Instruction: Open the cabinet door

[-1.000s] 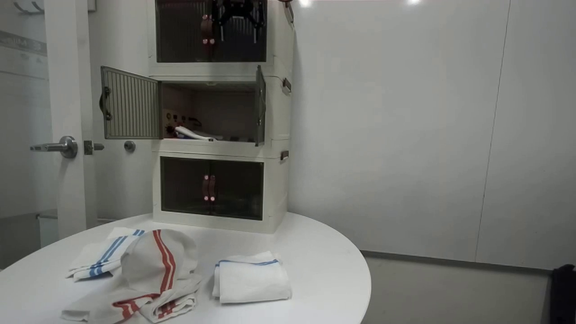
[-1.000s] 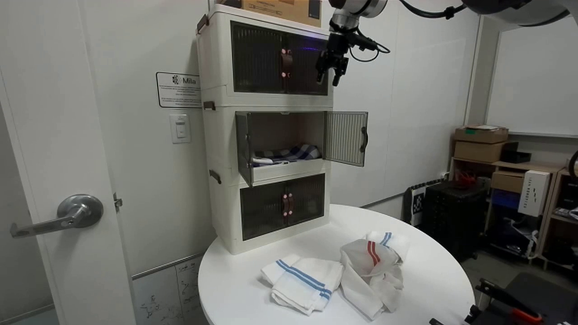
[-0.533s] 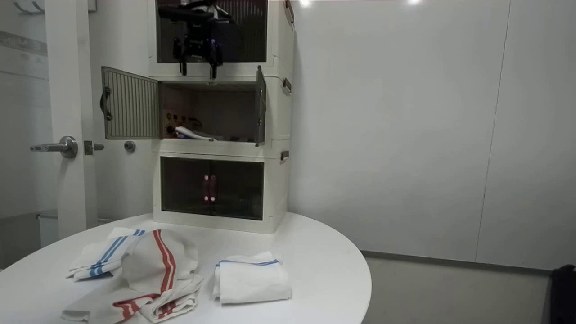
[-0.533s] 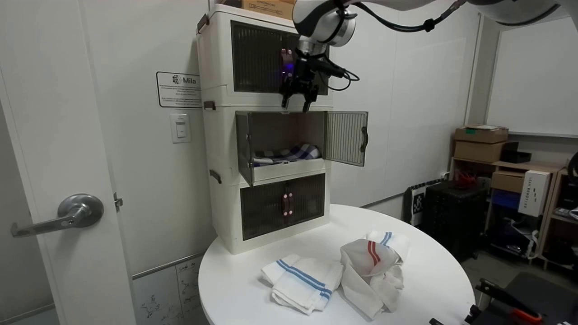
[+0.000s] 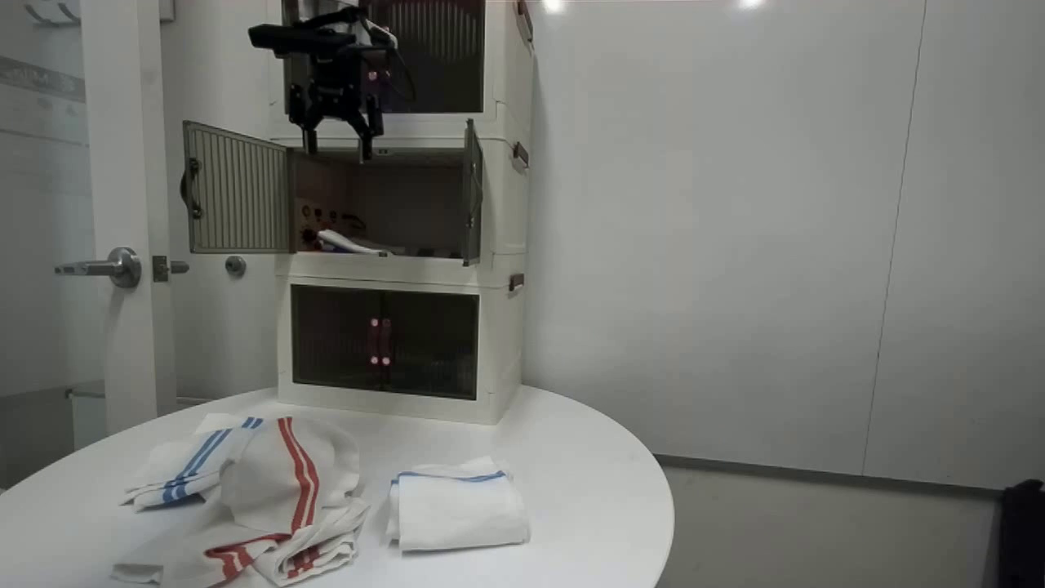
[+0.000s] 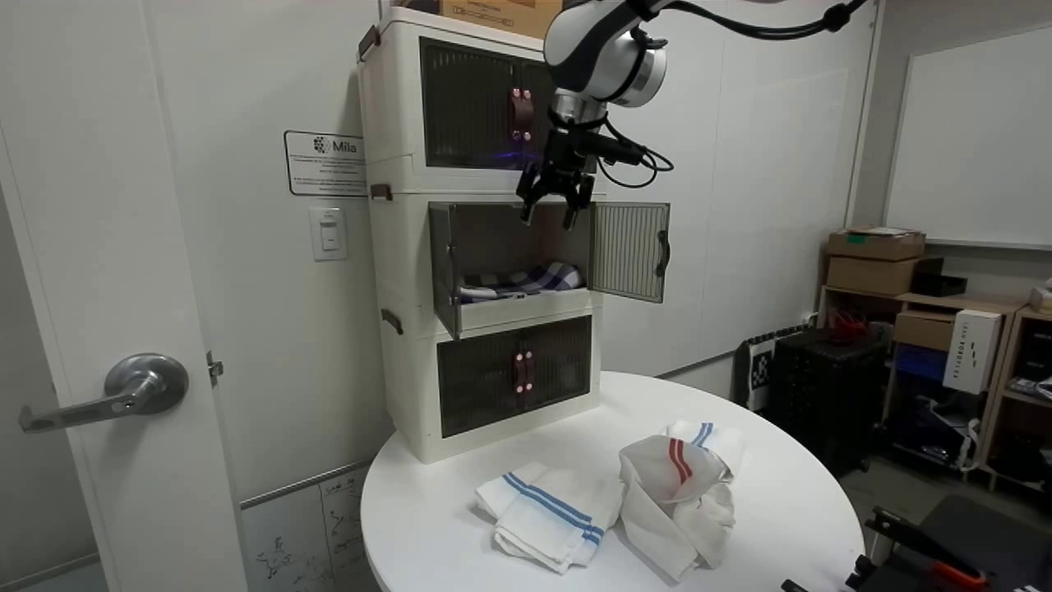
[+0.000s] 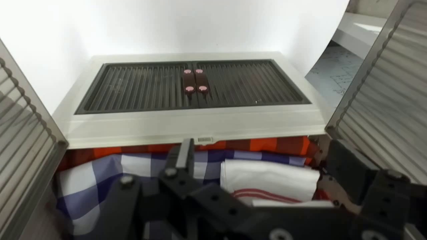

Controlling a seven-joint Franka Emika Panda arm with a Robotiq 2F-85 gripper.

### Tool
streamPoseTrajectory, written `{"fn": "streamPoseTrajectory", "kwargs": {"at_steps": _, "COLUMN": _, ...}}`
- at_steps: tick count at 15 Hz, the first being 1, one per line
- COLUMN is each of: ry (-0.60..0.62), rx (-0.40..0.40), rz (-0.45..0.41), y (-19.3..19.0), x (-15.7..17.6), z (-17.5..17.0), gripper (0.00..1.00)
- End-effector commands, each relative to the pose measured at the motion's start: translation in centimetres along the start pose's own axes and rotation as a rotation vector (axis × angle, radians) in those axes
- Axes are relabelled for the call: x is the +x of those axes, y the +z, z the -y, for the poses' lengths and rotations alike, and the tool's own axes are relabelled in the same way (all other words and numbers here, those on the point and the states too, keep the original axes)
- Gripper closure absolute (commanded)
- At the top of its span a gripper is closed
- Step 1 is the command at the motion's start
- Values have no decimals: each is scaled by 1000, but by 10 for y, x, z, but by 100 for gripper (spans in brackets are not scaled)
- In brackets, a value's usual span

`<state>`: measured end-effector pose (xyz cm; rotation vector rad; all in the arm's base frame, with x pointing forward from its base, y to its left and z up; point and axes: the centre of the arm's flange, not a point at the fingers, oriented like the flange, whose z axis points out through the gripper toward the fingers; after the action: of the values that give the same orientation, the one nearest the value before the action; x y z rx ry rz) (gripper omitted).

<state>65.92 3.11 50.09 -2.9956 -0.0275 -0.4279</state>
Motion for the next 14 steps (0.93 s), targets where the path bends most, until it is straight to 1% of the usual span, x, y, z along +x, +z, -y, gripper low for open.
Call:
{"fn": "streamPoseTrajectory", "kwargs": {"at_steps": 1, "ry": -95, "rx": 43, "rz": 44, "y": -17, "x": -68, "z": -6, "gripper": 0}}
{"fn": "streamPoseTrajectory", "kwargs": {"at_steps": 3, "ry": -143, "rx": 51, "rz": 75, "y": -20, "x": -88, "z": -7, "gripper": 0}}
{"fn": "streamPoseTrajectory", "kwargs": {"at_steps": 6, "ry": -174, "rx": 74, "rz": 77, "y": -17, "x": -111, "z": -8, "gripper": 0}}
{"fn": "streamPoseTrajectory", "kwargs": {"at_steps": 7, "ry": -179, "rx": 63, "rz": 86, "y": -15, "x": -116, "z": -9, "gripper": 0}}
{"fn": "streamPoseTrajectory", "kwargs": {"at_steps": 9, "ry": -166, "rx": 34, "rz": 48, "y": -10, "x": -123, "z": -14, "gripper": 0}}
{"fn": "streamPoseTrajectory", "kwargs": {"at_steps": 11, "ry": -162, "rx": 20, "rz": 12, "y": -7, "x": -125, "z": -15, "gripper": 0}}
{"fn": "streamPoseTrajectory", "kwargs": {"at_steps": 14, "ry": -184, "rx": -30, "rz": -54, "y": -7, "x": -127, "z": -18, "gripper": 0}}
